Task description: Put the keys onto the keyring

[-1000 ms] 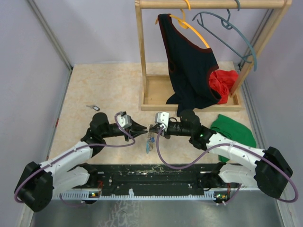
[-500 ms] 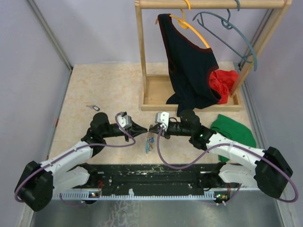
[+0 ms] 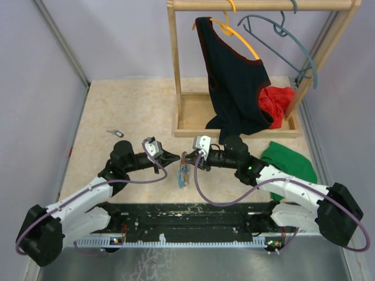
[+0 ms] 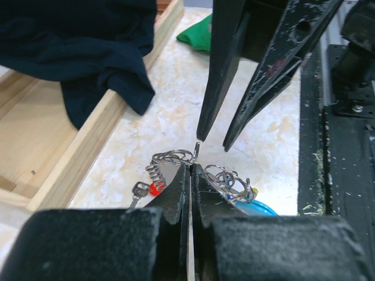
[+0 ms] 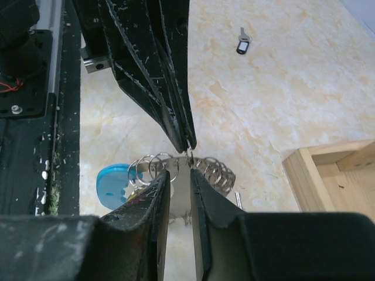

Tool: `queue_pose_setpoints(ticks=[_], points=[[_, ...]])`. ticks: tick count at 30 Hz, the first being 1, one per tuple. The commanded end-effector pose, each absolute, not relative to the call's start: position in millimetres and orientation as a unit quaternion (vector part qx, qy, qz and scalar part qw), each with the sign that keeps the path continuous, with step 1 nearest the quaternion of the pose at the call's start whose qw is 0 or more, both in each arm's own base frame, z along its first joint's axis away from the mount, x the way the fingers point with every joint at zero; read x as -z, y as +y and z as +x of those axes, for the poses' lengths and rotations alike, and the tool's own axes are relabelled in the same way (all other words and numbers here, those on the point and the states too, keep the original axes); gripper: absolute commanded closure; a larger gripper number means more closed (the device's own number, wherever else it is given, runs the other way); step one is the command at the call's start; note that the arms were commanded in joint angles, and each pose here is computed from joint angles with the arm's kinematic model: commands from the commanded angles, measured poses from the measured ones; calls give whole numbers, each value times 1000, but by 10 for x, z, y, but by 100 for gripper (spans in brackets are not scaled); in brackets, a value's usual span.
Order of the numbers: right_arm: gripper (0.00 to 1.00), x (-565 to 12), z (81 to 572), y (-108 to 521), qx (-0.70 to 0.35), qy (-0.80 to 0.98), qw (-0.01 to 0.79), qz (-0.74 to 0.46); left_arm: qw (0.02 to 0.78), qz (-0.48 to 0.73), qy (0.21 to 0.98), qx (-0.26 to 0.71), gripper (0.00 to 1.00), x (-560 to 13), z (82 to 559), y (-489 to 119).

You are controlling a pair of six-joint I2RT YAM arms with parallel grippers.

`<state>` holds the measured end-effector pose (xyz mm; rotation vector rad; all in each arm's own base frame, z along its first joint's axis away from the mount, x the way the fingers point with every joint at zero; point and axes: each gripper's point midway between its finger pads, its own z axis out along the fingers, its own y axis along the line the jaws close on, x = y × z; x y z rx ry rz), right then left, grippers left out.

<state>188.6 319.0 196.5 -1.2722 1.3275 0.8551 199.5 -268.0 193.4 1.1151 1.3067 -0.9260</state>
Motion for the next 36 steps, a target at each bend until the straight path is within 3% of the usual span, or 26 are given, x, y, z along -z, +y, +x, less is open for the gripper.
queue_pose_setpoints(ticks=[1,7,17,36], points=[[77,-2274,2030,3158,-336,568,566,-493,590,448,573,352,99,-1949,2144,-2579],[71,-2005,2460,2938,-260,666,548,-435,607,423,589,326,99,-1922,2233,-2486],[70,-1439,2986,2842,-211,762,477,-383,638,370,613,283,99,-2000,2393,-2306],[71,-906,3152,3127,-221,819,400,-347,679,312,614,253,99,-2117,2478,-2108]])
